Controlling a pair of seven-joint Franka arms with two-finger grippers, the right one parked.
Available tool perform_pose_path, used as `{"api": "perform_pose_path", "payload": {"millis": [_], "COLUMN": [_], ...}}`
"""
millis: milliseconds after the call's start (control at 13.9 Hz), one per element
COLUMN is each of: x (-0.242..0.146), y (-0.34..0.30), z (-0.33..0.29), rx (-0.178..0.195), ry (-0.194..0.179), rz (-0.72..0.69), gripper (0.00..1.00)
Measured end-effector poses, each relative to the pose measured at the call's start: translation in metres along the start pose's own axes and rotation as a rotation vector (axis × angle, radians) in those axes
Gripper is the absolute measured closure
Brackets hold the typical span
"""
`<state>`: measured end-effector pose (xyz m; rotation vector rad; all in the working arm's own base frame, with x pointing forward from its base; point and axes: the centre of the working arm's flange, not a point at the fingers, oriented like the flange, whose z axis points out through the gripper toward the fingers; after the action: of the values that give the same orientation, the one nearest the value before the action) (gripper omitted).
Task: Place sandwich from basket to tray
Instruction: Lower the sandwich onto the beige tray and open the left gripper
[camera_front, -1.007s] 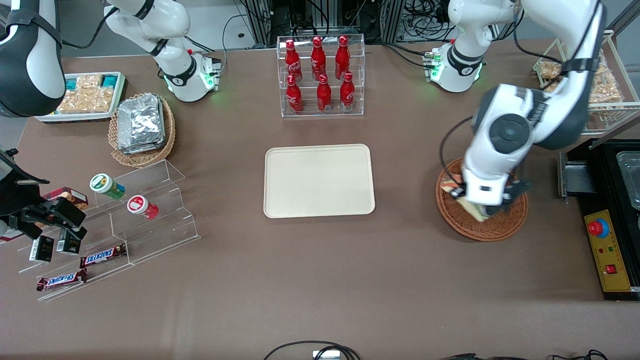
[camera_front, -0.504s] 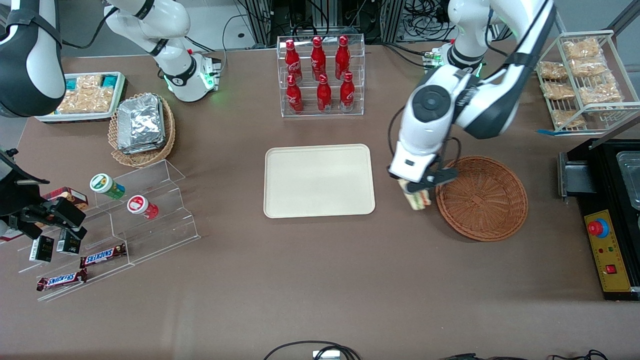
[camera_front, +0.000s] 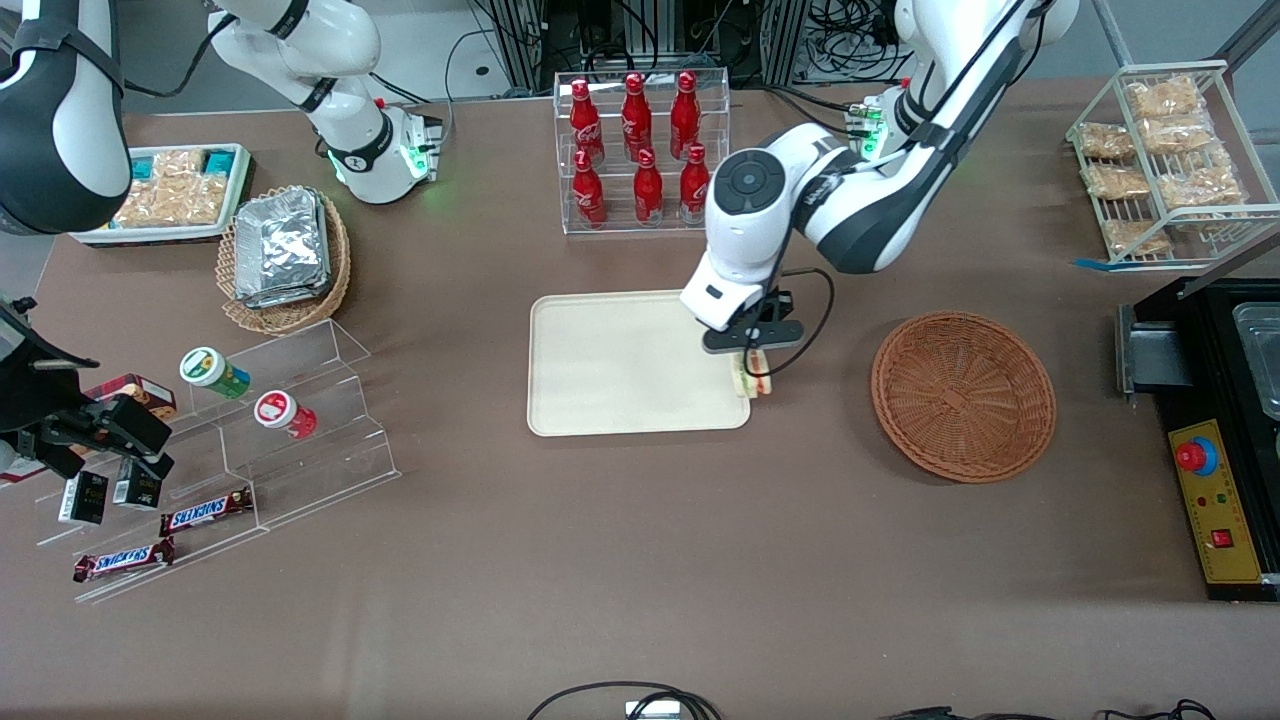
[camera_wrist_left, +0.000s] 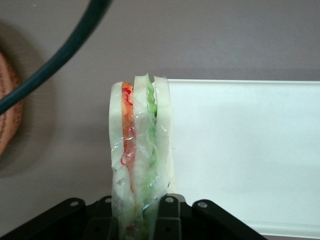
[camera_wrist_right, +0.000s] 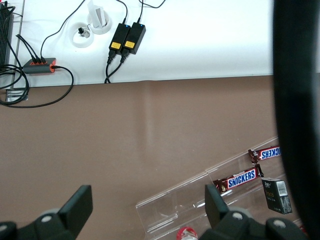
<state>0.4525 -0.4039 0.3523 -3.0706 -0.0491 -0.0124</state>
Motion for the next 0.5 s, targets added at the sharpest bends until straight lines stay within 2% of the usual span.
{"api": "perform_pose_path", "payload": {"millis": [216, 360, 504], "x": [-0.016, -0.031, -0.043], "y": [0.024, 0.042, 0.059], "z": [0.021, 0.039, 0.055], "rx": [0.005, 0.016, -0.001], "ry": [-0.011, -0.003, 0.0], "rz": [0.075, 0.143, 0.188], "gripper": [0.81, 0.81, 0.81]}}
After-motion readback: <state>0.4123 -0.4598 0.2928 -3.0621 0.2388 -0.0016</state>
